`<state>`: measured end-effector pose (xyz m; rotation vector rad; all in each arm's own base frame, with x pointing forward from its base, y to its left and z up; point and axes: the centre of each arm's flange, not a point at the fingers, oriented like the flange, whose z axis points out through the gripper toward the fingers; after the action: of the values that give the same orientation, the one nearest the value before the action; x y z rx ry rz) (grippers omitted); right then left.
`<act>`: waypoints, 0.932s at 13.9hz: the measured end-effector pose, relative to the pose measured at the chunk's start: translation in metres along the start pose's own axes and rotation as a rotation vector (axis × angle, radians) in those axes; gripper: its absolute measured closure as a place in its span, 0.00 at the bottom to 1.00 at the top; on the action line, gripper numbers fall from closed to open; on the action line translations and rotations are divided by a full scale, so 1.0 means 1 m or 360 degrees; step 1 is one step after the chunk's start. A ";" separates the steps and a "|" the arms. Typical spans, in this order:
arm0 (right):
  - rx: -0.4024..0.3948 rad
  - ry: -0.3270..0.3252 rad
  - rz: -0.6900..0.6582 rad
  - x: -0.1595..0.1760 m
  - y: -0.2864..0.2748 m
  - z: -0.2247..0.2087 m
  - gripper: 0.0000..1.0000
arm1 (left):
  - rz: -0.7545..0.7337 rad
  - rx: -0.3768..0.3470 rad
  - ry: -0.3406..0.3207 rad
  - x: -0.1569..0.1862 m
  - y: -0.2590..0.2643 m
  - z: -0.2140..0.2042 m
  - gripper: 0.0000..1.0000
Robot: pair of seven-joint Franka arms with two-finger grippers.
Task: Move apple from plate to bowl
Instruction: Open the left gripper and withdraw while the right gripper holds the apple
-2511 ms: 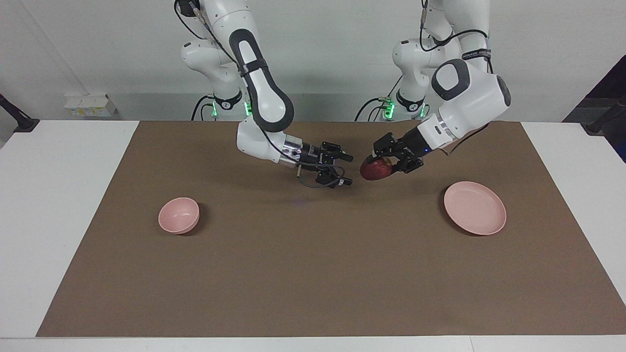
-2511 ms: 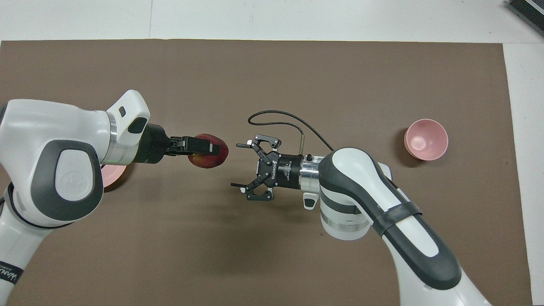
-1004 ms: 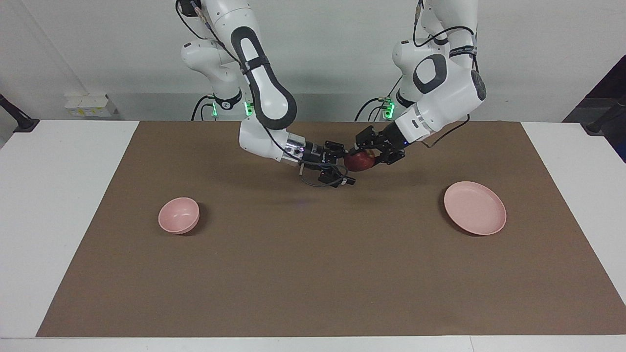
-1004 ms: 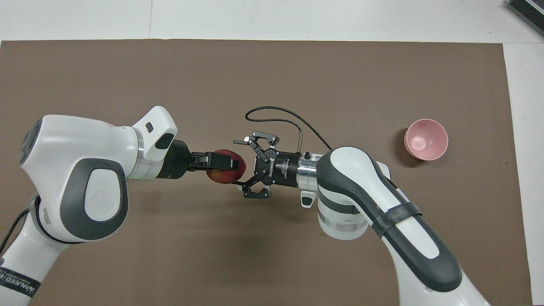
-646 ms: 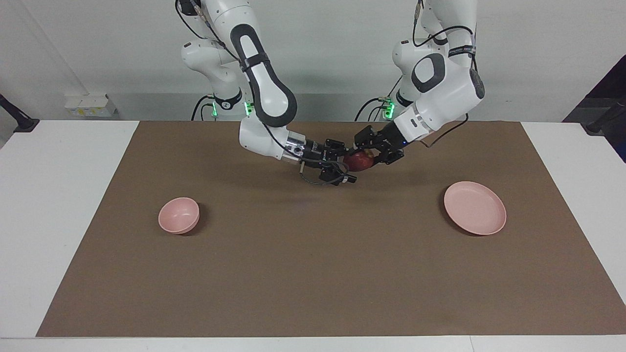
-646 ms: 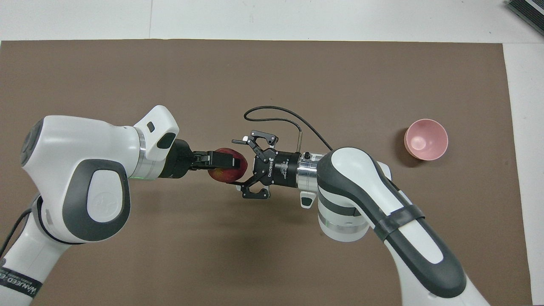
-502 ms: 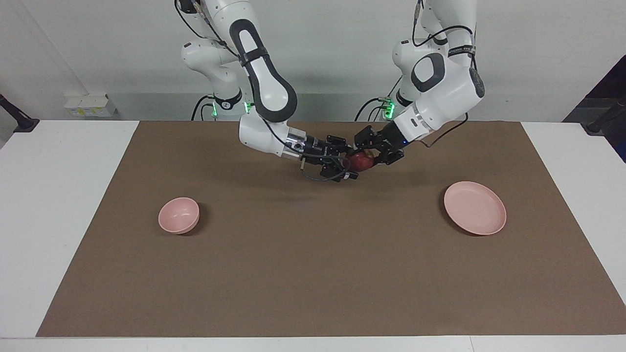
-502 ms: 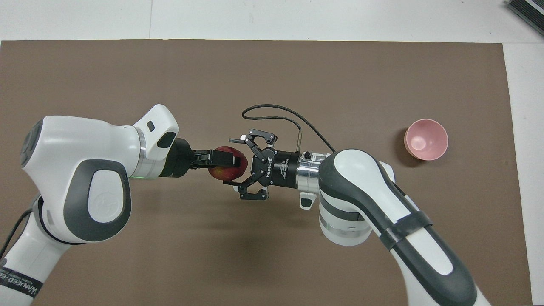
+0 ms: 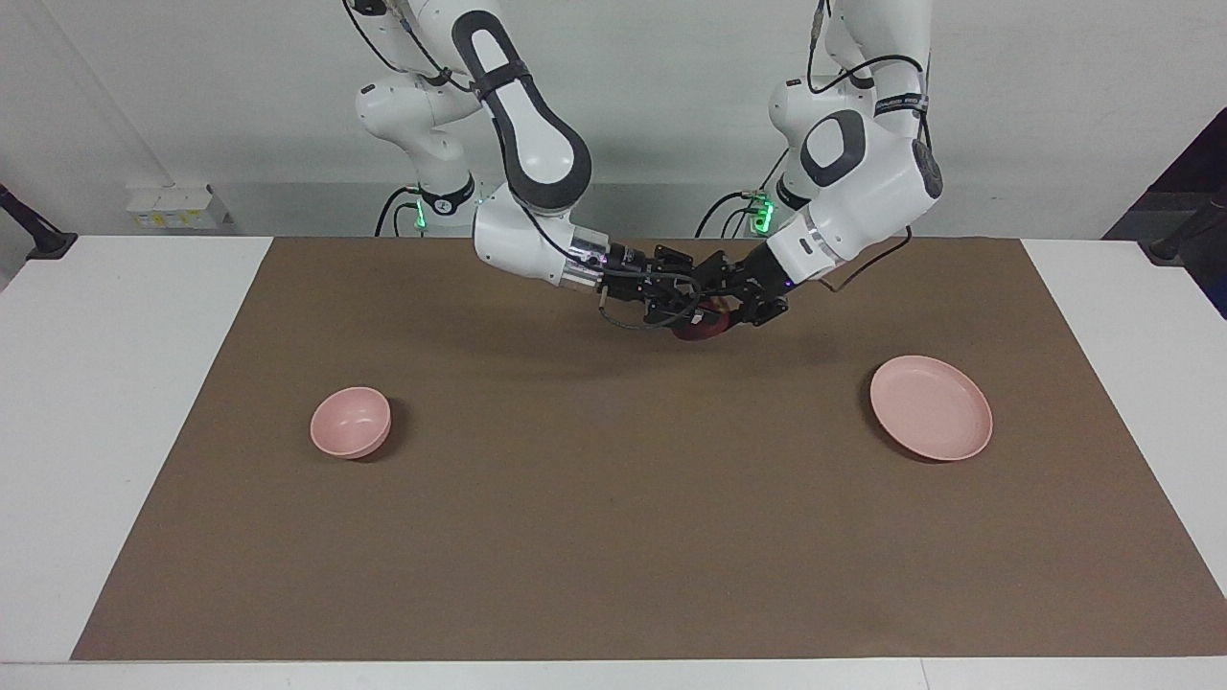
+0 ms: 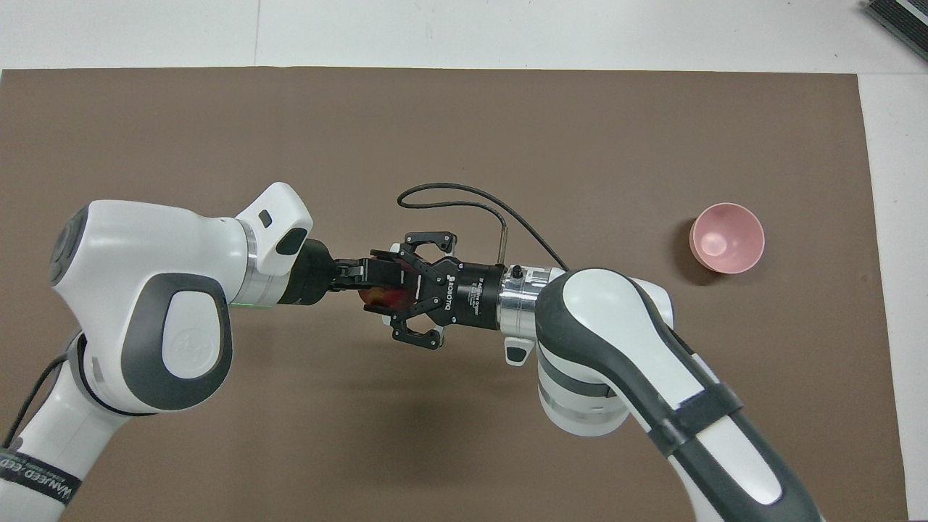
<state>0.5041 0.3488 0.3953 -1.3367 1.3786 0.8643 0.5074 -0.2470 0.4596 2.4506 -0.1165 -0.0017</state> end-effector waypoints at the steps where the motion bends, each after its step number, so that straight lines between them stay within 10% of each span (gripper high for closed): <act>1: -0.0001 0.0003 -0.0003 0.000 0.000 0.000 0.31 | -0.0001 0.0000 -0.0001 0.000 0.000 0.000 0.19; 4: -0.0002 0.0020 0.0010 0.000 0.000 0.000 0.31 | -0.0002 0.0000 -0.0006 0.000 -0.001 0.002 0.19; 7: 0.0026 0.0155 0.0008 0.003 0.000 -0.001 0.09 | 0.0000 0.0001 -0.0006 0.000 0.000 0.005 0.19; 13: 0.0072 0.0280 -0.0033 0.006 0.008 0.006 0.19 | -0.0003 0.0006 -0.0002 0.001 -0.002 0.005 0.19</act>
<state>0.4977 0.3538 0.3866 -1.4164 1.5077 0.7110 0.5080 -0.2489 0.4545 2.4543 -0.1146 -0.0038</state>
